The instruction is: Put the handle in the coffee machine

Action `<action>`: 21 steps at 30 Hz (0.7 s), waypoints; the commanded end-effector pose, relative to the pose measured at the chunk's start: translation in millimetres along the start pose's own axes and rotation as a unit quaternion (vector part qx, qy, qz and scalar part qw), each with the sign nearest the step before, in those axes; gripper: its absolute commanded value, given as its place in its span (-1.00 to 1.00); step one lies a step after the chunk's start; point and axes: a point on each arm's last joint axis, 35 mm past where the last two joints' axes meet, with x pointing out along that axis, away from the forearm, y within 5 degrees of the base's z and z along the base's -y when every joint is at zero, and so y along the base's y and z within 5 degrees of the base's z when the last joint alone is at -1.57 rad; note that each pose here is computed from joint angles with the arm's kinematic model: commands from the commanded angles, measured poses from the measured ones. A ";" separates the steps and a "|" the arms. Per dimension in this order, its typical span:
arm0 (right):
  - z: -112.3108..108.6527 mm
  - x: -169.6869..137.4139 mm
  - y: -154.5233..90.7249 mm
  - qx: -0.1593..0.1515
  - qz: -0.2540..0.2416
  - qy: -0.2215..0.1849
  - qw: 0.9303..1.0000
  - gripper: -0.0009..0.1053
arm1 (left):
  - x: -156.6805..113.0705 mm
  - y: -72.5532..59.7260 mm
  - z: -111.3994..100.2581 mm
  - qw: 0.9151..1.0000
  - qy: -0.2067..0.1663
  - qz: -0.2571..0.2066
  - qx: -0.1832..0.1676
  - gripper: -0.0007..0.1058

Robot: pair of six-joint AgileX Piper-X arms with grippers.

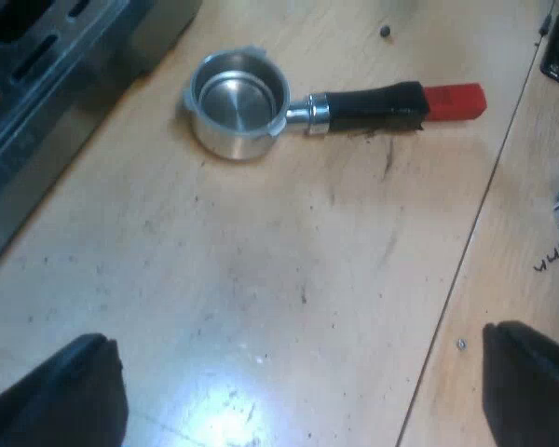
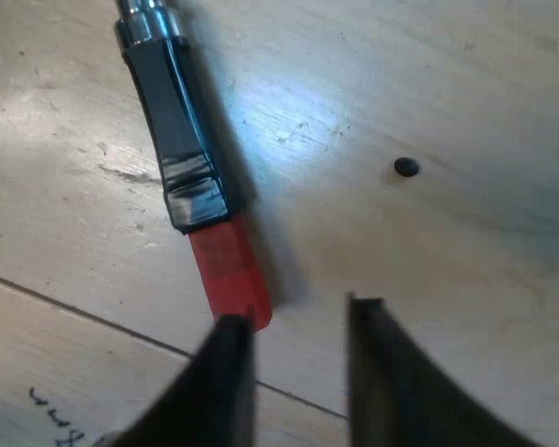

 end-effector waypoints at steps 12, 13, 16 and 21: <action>5.8 48.6 -3.4 0.030 0.007 0.101 0.994 -0.98 | 13.7 7.2 8.6 1.000 0.014 -0.004 0.013 0.51; 5.4 52.2 -3.6 0.031 0.007 0.105 0.994 -0.98 | 13.7 7.2 8.6 1.000 0.014 -0.004 0.013 0.51; 1.2 70.8 -4.9 0.051 0.005 0.113 0.992 -0.98 | 13.6 7.3 8.5 1.000 0.015 -0.002 0.013 0.51; -2.2 84.6 -5.8 0.059 0.005 0.129 0.990 -0.98 | 13.6 7.6 8.5 1.000 0.015 0.003 0.013 0.51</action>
